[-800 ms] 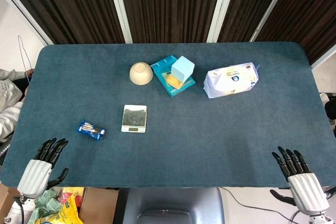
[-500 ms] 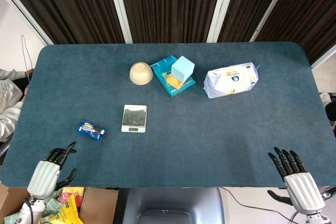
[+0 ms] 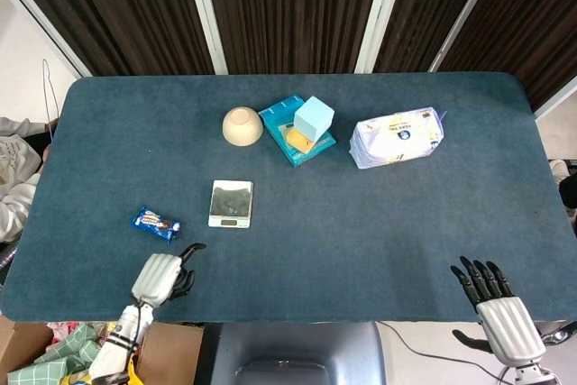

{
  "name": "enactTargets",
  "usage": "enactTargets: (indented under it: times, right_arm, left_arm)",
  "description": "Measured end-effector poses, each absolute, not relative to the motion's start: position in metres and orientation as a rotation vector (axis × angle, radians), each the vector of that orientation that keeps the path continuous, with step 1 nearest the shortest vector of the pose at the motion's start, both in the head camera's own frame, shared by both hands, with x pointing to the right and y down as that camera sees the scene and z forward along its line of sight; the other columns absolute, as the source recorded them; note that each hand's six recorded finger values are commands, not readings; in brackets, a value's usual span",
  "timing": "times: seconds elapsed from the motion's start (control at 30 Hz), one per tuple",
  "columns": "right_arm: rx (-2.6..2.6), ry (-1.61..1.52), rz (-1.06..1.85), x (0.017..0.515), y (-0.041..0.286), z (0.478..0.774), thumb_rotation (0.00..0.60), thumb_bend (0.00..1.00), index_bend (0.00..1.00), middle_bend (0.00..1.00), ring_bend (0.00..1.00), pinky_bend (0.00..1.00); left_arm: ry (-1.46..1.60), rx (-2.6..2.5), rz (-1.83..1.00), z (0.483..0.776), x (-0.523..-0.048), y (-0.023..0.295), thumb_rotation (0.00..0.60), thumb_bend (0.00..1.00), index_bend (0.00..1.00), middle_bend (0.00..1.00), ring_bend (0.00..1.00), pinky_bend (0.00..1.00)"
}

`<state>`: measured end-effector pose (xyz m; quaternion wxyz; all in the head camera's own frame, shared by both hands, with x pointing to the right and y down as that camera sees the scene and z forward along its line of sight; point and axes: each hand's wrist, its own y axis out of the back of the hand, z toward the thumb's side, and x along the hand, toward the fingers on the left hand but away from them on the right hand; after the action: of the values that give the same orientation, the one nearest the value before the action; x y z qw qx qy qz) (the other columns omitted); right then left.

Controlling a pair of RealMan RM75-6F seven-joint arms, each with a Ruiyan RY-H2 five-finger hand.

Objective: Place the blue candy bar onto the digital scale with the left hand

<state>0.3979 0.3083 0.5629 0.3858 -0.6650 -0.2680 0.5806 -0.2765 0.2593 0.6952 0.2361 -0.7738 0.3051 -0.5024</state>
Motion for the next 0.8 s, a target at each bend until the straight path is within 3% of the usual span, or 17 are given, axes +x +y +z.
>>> enactTargets:
  times: [0.27,0.57,0.8]
  right_arm:
    - [-1.704,-0.652,1.49,0.398,0.309,0.568,0.545,0.13,0.0,0.0,0.0,0.0]
    - [-1.698,-0.662,1.495,0.401,0.308,0.566,0.545,0.13,0.0,0.0,0.0,0.0]
    - [-1.696,-0.661,1.494,0.401,0.309,0.565,0.545,0.13,0.0,0.0,0.0,0.0]
  left_arm:
    - [0.797,-2.052,-1.433,0.727,-0.222,0.237,0.6,0.58,0.18,1.0,1.0,1.0]
    - [0.851,-1.968,-1.502,0.744,-0.223,0.213,0.6,0.58,0.19,1.0,1.0,1.0]
    - [0.82,-1.928,-1.497,0.744,-0.227,0.214,0.6,0.58,0.23,1.0,1.0,1.0]
